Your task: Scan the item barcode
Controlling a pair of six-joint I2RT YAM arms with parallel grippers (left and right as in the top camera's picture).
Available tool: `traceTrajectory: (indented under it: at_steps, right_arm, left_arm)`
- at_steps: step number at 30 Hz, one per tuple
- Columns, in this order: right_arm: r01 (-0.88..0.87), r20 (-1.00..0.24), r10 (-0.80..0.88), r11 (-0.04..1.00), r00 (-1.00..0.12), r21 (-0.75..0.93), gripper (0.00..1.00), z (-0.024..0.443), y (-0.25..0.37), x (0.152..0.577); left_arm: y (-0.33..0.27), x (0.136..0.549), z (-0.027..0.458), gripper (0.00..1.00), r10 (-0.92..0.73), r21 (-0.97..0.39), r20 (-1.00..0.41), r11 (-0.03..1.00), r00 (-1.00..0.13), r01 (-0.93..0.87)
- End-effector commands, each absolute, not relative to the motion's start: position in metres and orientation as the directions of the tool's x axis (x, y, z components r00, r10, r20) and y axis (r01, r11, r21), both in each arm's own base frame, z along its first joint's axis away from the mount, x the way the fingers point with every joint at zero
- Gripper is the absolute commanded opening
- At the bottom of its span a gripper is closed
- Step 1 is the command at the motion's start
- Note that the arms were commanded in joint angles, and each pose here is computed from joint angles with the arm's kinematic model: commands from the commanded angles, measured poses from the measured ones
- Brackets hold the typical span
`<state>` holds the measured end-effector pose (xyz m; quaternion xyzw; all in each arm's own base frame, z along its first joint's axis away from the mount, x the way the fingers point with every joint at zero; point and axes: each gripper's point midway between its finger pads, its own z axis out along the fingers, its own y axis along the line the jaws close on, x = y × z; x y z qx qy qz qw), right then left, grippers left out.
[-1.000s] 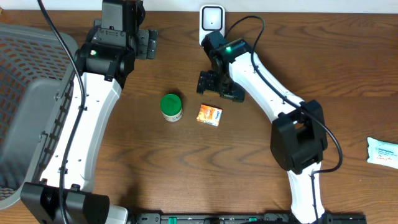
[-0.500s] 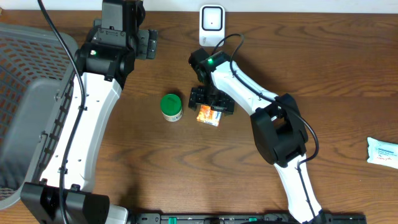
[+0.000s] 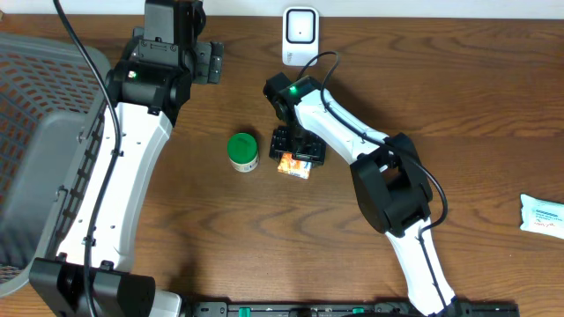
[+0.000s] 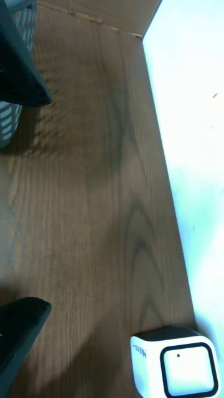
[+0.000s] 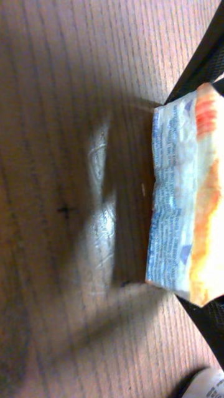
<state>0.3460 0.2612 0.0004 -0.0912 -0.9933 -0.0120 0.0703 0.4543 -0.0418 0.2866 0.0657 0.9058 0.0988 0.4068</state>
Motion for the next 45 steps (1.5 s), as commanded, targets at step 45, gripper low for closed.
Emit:
traceTrajectory:
  at_steps: [45]
  right_arm:
    - [-0.015,0.599,-0.075,0.994,-0.798,0.104,0.99,0.033,0.155,0.291]
  left_arm:
    - [-0.039,0.452,0.292,0.98,0.203,0.239,-0.729,0.970,-0.654,0.034]
